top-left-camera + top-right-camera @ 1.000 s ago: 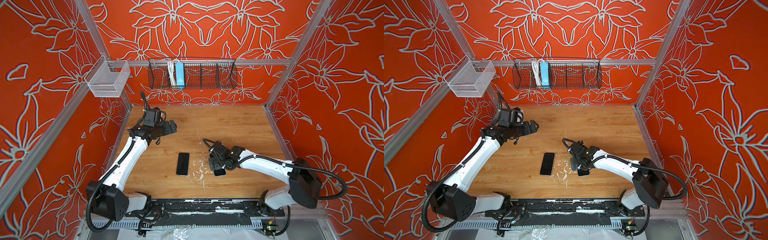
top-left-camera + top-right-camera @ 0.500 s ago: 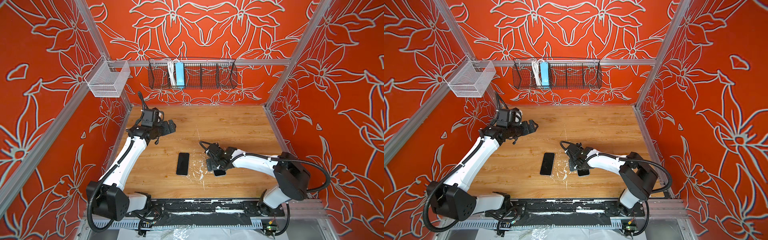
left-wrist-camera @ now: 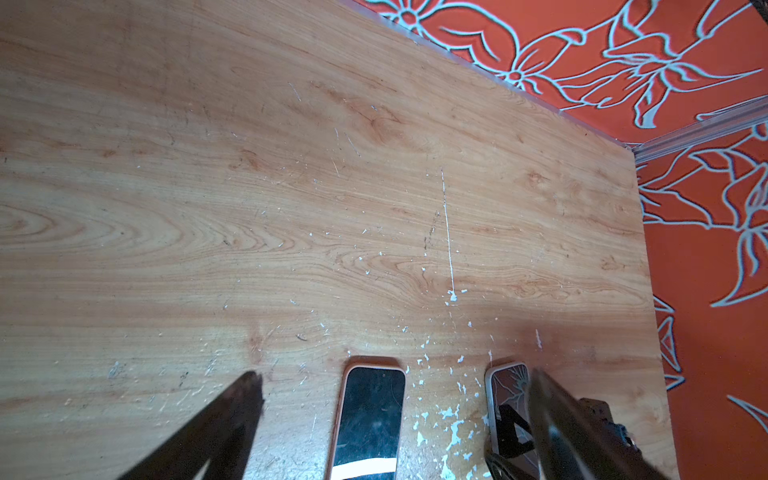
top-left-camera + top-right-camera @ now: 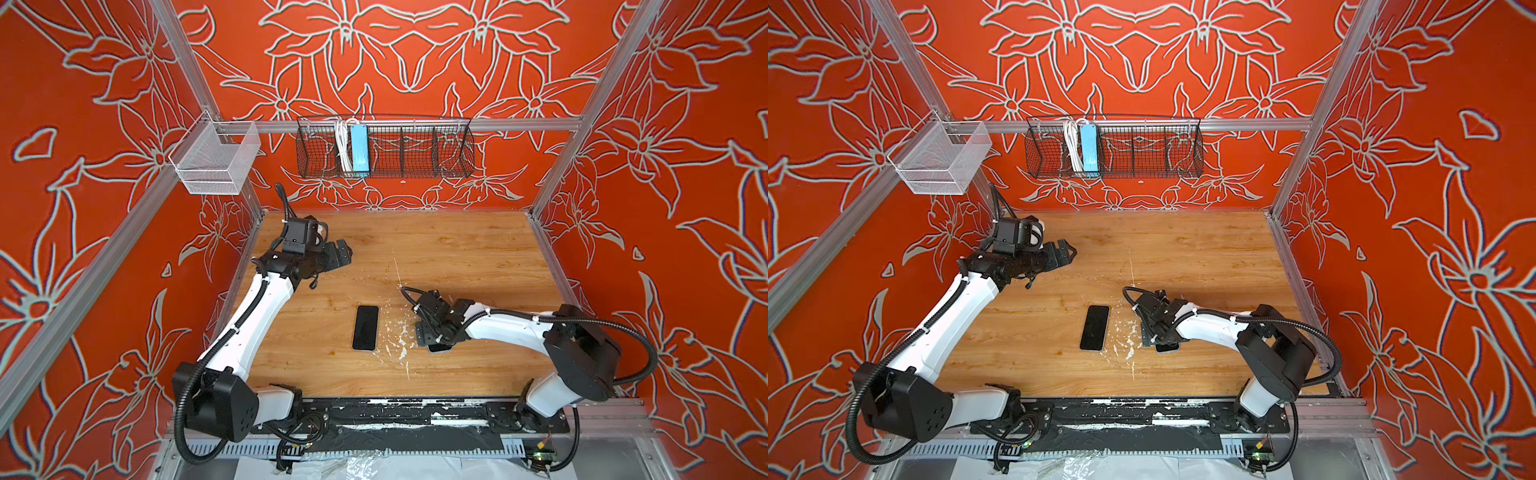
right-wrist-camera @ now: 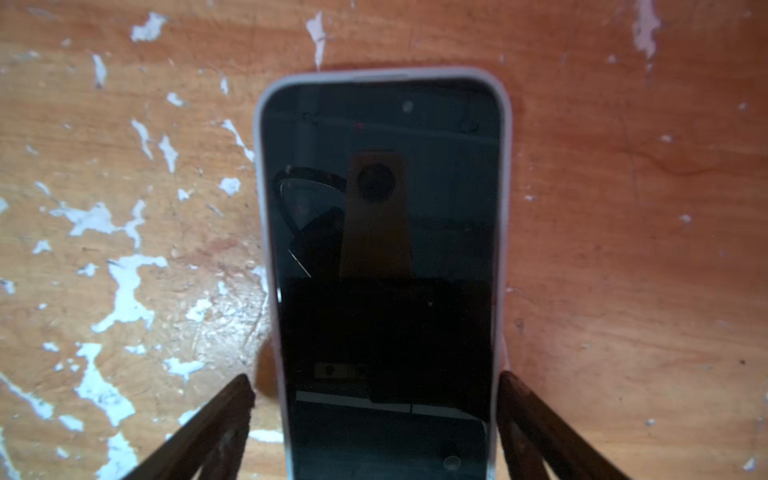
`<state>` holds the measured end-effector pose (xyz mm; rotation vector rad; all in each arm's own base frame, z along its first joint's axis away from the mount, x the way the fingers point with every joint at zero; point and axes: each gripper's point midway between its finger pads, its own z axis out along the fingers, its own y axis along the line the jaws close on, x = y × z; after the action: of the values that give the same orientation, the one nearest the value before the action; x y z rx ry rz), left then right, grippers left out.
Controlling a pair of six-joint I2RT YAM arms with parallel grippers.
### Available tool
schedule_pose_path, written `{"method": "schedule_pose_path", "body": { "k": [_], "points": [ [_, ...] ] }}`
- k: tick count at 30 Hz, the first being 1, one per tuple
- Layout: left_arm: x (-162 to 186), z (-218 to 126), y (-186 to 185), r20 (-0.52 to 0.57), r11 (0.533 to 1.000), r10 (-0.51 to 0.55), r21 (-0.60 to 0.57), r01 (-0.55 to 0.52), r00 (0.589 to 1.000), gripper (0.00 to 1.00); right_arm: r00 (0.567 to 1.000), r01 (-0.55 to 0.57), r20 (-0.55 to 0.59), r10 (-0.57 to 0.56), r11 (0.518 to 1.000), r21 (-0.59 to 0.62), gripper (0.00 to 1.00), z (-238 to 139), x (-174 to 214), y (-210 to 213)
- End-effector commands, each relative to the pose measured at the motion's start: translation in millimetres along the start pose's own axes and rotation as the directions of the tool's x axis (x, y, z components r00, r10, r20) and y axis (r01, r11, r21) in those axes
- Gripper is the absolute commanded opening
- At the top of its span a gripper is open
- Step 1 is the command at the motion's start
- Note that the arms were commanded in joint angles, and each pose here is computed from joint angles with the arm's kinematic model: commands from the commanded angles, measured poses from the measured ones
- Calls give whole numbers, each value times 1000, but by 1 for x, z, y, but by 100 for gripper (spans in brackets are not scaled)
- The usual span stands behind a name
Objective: Take the phone out of the phone case
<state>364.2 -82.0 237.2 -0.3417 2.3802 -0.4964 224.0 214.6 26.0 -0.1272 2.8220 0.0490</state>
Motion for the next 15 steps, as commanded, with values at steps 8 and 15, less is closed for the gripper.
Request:
{"method": "schedule_pose_path", "body": {
  "k": [8,15],
  "points": [
    [-3,-3,2,16,1000,-8,-3,8,1000,97,1000,-10,2,10,1000,0,87,1,6,-3],
    [-2,-2,4,15,1000,-9,-9,9,1000,97,1000,-7,-9,7,1000,-10,86,2,11,-5]
  ]
}}
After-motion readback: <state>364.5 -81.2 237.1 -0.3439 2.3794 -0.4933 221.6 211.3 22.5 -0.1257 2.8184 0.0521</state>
